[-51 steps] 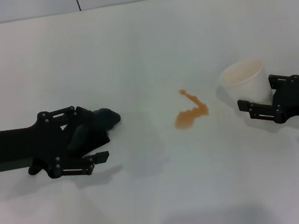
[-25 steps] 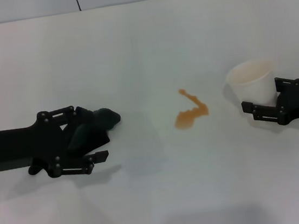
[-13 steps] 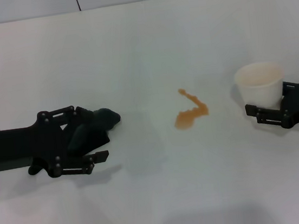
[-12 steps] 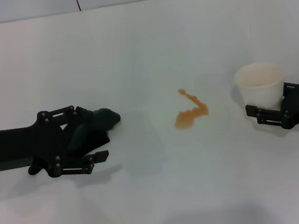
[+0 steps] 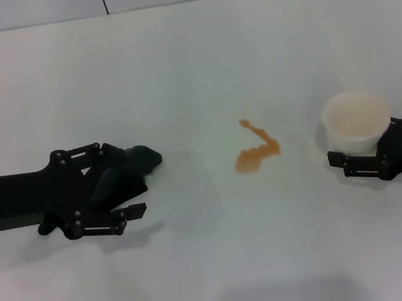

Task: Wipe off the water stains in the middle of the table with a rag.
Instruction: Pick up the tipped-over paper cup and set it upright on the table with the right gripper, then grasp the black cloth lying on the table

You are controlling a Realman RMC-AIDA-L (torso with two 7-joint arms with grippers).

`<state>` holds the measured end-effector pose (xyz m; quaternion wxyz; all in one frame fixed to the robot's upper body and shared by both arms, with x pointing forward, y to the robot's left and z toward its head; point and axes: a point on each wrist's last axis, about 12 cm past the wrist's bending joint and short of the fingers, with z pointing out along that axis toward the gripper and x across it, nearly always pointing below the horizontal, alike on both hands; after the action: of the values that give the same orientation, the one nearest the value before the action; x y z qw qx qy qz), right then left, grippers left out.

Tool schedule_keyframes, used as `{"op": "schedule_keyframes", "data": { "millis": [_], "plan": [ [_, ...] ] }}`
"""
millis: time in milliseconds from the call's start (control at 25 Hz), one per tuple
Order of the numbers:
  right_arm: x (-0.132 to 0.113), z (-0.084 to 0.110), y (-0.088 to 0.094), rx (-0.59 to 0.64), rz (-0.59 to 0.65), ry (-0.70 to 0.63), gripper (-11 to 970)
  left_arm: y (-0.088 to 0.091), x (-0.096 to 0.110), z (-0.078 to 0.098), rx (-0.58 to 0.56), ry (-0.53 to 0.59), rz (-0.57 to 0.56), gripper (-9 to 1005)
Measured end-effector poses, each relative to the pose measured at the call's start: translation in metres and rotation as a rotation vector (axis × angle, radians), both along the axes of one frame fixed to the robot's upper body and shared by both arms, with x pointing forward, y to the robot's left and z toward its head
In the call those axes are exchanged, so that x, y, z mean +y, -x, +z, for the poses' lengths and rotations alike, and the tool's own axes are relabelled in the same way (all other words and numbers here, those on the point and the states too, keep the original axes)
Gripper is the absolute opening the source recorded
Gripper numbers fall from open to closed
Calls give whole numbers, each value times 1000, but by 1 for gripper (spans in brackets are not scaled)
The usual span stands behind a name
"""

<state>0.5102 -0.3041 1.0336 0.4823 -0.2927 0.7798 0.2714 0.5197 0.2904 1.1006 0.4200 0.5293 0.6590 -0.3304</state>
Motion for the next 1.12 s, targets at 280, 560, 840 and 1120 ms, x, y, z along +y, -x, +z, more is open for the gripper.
{"op": "schedule_keyframes", "data": {
  "millis": [280, 560, 840, 1120],
  "plan": [
    [-4, -2, 5, 9, -12, -1, 869, 0, 0, 0, 2, -1, -3, 861],
    [-7, -2, 9, 20, -14, -5, 867, 0, 0, 0, 2, 1, -1, 862],
    [-19, 0, 21, 18, -37, -16, 865, 0, 0, 0, 0, 3, 1, 862],
    [-26, 3, 40, 14, -31, -35, 864, 1, 1, 0, -1, 6, 4, 861]
  ]
}}
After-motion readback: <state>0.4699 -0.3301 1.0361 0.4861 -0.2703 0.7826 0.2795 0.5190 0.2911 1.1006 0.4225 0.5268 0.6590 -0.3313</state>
